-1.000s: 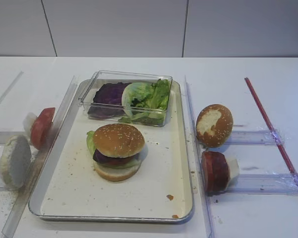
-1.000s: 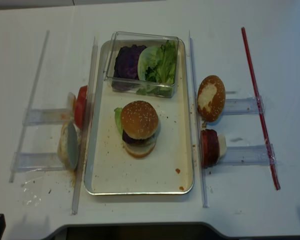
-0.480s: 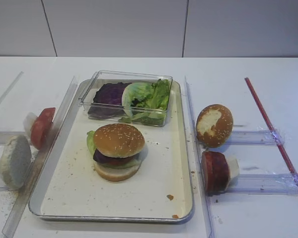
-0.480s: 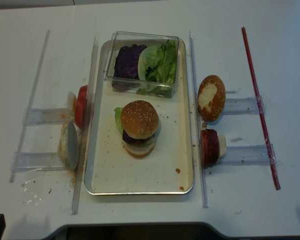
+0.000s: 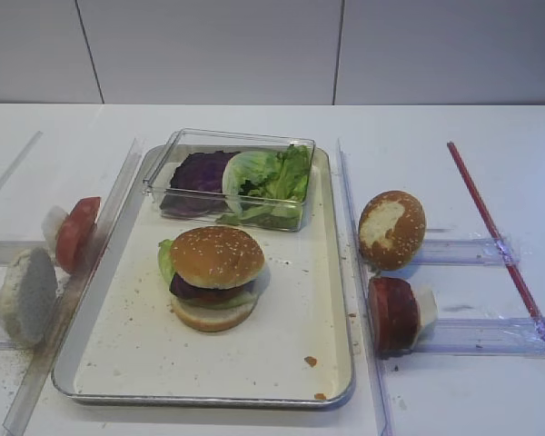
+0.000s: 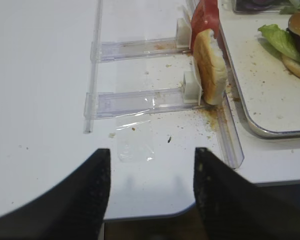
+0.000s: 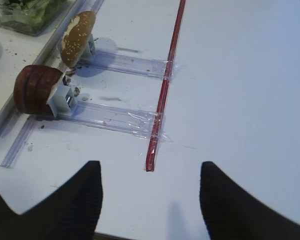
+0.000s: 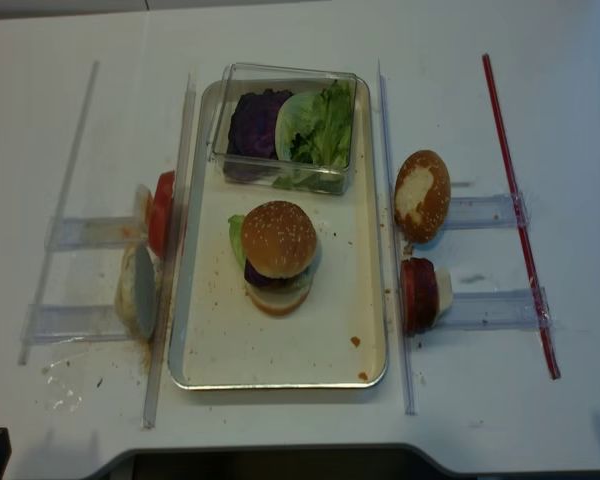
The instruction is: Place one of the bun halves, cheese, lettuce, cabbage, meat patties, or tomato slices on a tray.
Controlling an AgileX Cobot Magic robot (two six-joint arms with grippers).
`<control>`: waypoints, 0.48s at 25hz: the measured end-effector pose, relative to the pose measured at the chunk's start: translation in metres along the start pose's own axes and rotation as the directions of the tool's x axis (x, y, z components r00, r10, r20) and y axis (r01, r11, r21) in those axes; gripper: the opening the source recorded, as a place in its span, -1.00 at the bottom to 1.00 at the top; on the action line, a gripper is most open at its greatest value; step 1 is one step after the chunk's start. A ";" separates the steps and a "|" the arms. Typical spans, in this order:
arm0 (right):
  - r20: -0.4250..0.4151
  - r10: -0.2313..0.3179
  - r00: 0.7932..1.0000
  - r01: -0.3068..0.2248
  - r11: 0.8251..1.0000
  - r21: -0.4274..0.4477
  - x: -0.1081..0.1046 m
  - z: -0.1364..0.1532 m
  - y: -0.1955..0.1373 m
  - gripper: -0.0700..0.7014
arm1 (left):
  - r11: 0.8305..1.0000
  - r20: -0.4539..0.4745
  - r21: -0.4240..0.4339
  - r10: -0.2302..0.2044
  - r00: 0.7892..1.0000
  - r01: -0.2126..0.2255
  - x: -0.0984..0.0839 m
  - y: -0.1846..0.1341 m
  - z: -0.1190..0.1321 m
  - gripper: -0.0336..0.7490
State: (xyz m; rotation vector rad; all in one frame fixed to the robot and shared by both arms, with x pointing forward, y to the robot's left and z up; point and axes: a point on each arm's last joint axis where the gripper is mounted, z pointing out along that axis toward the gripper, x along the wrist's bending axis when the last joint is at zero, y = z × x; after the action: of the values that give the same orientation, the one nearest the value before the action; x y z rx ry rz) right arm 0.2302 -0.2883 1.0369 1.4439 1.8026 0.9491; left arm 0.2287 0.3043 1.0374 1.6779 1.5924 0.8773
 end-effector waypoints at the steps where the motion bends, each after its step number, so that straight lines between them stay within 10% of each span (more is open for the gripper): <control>1: 0.000 0.000 1.000 0.000 1.000 0.000 0.000 0.000 0.000 0.34 | 1.000 0.000 0.000 0.000 1.000 0.000 0.000 0.000 0.000 0.00; 12: 0.002 -0.003 1.000 0.003 1.000 0.000 0.000 0.000 0.000 0.34 | 1.000 0.000 0.000 0.000 1.000 0.000 0.000 0.000 0.000 0.00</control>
State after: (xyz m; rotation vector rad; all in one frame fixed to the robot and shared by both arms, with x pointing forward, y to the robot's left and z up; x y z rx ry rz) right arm 0.2302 -0.2885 1.0369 1.4413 1.8034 0.9459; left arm 0.2287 0.3043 1.0374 1.6779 1.5924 0.8773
